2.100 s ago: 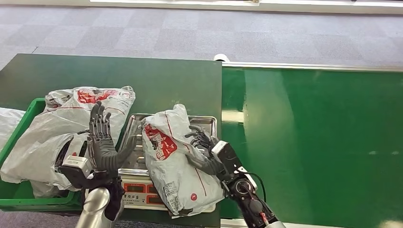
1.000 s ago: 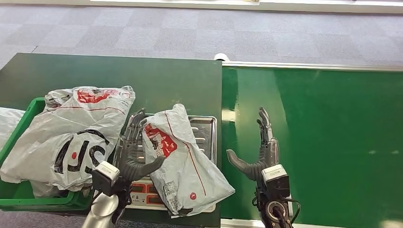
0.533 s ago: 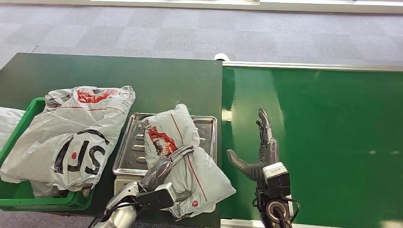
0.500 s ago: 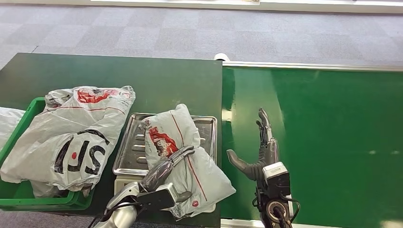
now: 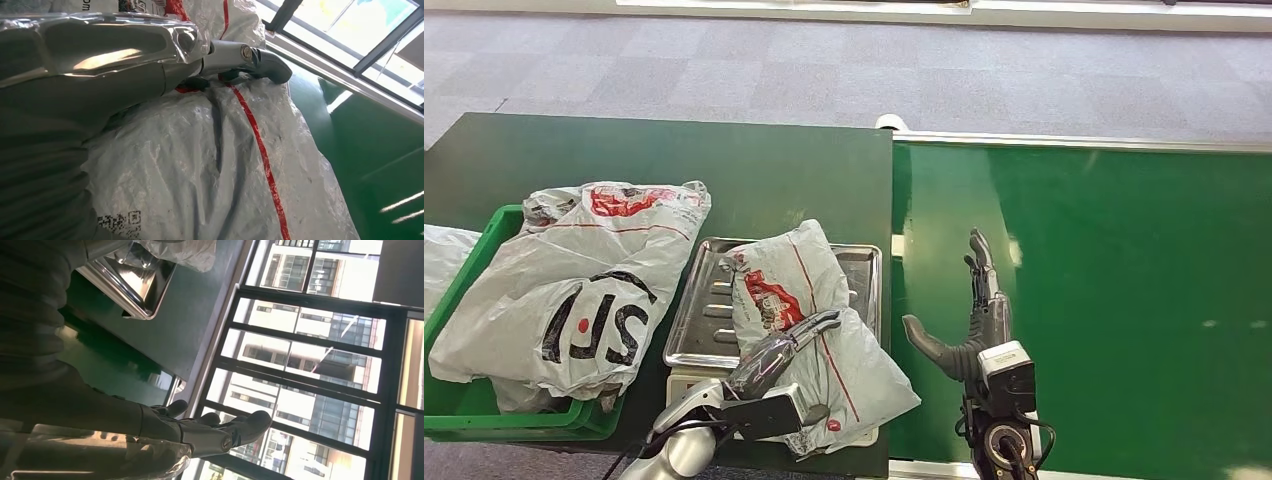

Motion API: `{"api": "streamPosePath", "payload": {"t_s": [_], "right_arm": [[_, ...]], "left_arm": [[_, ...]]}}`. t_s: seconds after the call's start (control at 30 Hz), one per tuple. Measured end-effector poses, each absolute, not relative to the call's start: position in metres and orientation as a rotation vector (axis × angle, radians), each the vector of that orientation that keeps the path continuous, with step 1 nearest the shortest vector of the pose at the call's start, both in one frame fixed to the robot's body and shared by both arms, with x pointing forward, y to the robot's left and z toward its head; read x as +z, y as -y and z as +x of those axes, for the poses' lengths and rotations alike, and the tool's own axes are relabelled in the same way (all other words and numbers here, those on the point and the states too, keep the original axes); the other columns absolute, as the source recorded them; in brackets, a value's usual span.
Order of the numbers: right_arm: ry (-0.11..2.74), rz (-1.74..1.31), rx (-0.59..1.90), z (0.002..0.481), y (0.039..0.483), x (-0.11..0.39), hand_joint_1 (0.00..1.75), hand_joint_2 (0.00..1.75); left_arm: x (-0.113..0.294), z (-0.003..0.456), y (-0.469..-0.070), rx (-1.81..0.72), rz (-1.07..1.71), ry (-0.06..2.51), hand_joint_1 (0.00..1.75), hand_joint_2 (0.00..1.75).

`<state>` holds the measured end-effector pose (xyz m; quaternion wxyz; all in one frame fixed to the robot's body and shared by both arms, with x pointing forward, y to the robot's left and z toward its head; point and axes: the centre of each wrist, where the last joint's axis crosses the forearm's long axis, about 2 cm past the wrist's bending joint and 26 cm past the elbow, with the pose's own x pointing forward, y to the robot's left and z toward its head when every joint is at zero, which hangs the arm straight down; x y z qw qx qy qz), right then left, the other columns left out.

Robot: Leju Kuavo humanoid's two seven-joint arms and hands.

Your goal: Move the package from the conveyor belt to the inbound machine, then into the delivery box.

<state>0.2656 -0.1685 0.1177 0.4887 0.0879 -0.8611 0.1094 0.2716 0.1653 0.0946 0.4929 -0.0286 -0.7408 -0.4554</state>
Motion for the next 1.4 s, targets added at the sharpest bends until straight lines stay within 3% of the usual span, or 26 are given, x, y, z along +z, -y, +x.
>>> {"api": "streamPosePath", "payload": {"t_s": [0.3, 0.43, 0.67, 1.4], "right_arm": [[2.081, 0.211, 0.255, 0.263, 0.169, 0.115, 0.0, 1.75], [2.072, 0.204, 0.241, 0.259, 0.171, 0.113, 0.0, 1.75], [2.079, 0.194, 0.198, 0.256, 0.174, 0.117, 0.0, 1.75], [2.084, 0.199, 0.074, 0.259, 0.184, 0.116, 0.0, 1.75]], "left_arm": [[0.094, 0.28, -0.161, -1.208, 0.02, 1.704, 0.0, 1.75], [0.091, 0.286, -0.16, -1.24, 0.024, 1.677, 1.74, 1.75], [0.093, 0.292, -0.158, -1.201, 0.01, 1.789, 1.75, 1.75], [0.13, 0.297, -0.178, -0.579, 0.257, 2.364, 1.75, 1.75]]}}
